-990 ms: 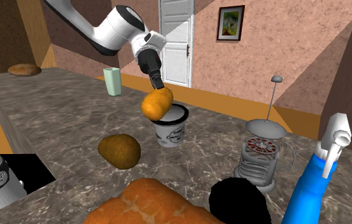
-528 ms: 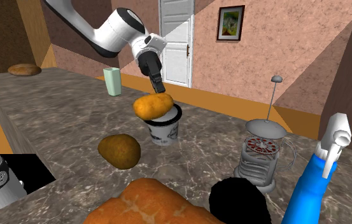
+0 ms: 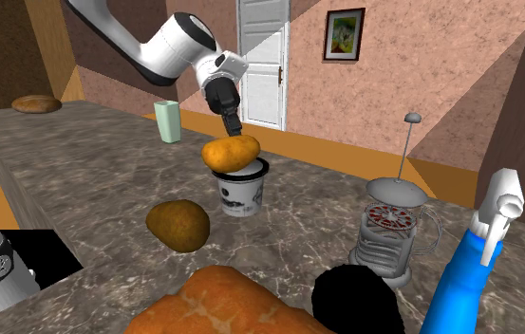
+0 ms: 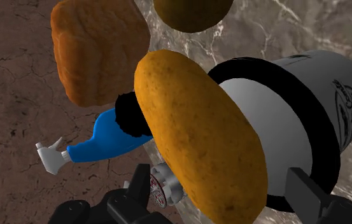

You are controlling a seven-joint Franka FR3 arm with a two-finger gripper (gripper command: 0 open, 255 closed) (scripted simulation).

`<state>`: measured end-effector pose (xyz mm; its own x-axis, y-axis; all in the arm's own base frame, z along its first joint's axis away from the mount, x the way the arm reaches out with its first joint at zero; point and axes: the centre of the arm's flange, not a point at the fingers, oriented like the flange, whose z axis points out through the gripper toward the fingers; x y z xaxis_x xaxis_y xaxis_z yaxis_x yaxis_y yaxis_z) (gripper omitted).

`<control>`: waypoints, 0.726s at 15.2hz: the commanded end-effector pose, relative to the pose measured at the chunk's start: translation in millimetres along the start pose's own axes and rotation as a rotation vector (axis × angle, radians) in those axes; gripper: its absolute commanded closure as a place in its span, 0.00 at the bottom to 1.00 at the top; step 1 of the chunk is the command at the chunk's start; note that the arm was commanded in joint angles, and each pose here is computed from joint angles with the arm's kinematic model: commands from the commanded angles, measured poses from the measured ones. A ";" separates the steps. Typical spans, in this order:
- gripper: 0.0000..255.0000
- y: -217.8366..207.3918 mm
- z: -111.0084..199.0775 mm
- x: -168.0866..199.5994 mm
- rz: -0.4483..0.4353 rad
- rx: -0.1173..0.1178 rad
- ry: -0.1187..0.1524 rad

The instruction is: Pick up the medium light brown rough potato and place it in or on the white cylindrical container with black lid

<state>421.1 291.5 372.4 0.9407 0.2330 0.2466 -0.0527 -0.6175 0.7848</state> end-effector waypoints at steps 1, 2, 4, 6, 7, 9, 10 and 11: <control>0.00 -1.5 -21.7 -0.1 0.000 0.000 0.000; 0.00 -1.5 -34.9 -0.1 0.000 0.000 0.000; 0.00 -1.5 -45.3 -0.1 0.000 0.000 0.000; 0.00 -1.5 -45.3 -0.1 0.000 0.000 0.000; 0.00 -1.5 -45.3 -0.1 0.000 0.000 0.000; 0.00 -1.5 -45.3 -0.1 0.000 0.000 0.000; 0.00 -1.5 -45.3 -0.1 0.000 0.000 0.000; 0.00 -1.5 -45.3 -0.1 0.000 0.000 0.000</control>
<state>405.9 326.4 396.9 0.9408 0.2330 0.2462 -0.0526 -0.6174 0.7849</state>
